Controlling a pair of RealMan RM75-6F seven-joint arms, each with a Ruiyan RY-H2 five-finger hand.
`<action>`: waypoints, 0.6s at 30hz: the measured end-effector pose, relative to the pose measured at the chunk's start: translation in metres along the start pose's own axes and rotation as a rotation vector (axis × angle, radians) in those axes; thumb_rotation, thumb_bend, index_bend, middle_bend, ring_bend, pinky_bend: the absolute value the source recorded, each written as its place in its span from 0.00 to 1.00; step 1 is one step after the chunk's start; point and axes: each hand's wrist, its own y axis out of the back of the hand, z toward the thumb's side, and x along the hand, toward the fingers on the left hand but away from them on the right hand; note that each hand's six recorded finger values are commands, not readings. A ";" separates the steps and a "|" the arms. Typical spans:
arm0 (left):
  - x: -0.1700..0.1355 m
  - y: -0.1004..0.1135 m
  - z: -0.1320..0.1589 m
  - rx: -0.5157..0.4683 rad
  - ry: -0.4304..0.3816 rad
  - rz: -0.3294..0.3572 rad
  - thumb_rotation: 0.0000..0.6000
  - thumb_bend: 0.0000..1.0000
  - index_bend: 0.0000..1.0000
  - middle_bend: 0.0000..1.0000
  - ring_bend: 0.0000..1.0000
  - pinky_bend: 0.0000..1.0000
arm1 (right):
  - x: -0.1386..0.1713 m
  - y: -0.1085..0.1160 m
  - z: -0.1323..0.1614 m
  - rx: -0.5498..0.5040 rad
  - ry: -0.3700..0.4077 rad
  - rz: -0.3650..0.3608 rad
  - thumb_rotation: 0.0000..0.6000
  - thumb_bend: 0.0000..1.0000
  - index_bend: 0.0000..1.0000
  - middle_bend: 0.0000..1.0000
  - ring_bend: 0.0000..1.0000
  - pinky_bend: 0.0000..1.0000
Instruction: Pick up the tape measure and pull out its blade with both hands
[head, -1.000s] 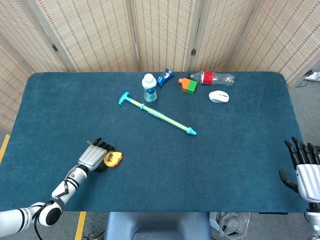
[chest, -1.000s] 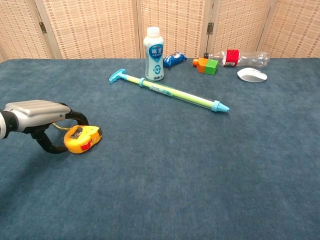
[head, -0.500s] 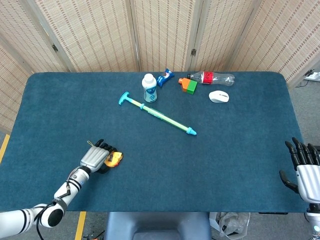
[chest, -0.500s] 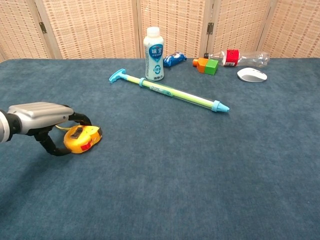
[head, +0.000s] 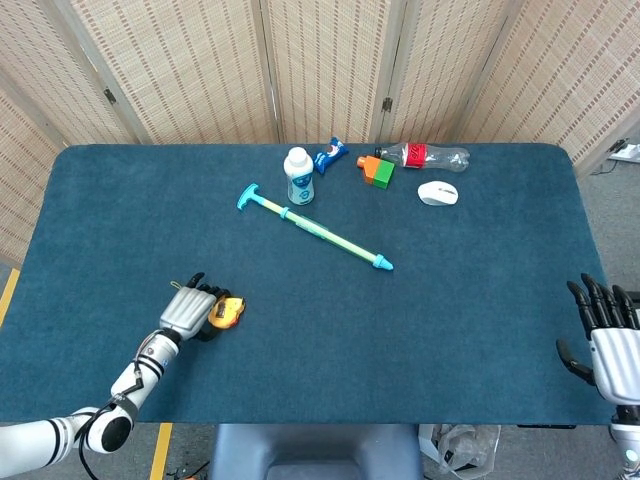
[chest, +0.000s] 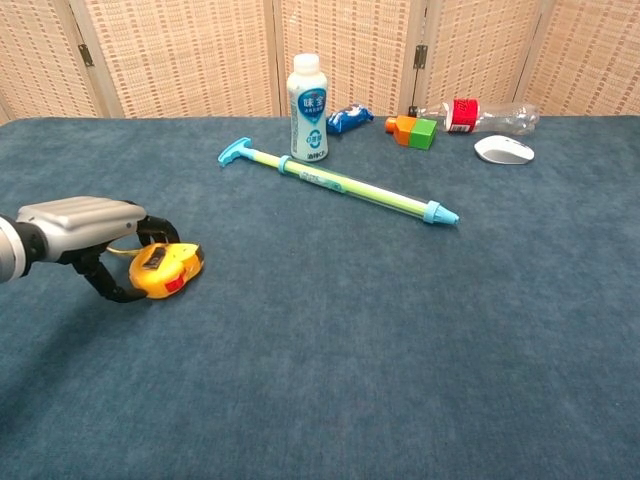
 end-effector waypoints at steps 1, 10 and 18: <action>0.000 0.001 0.000 0.000 -0.003 0.004 1.00 0.36 0.43 0.42 0.33 0.13 | -0.001 0.000 0.001 0.000 0.005 0.000 1.00 0.38 0.03 0.06 0.07 0.00; -0.002 0.029 0.005 -0.004 -0.036 0.070 1.00 0.36 0.44 0.44 0.35 0.12 | -0.016 0.000 0.039 -0.058 0.140 0.037 1.00 0.38 0.10 0.08 0.07 0.00; -0.009 0.072 0.013 -0.016 -0.067 0.142 1.00 0.36 0.46 0.45 0.36 0.08 | -0.046 -0.001 0.098 -0.131 0.335 0.140 1.00 0.38 0.16 0.09 0.07 0.00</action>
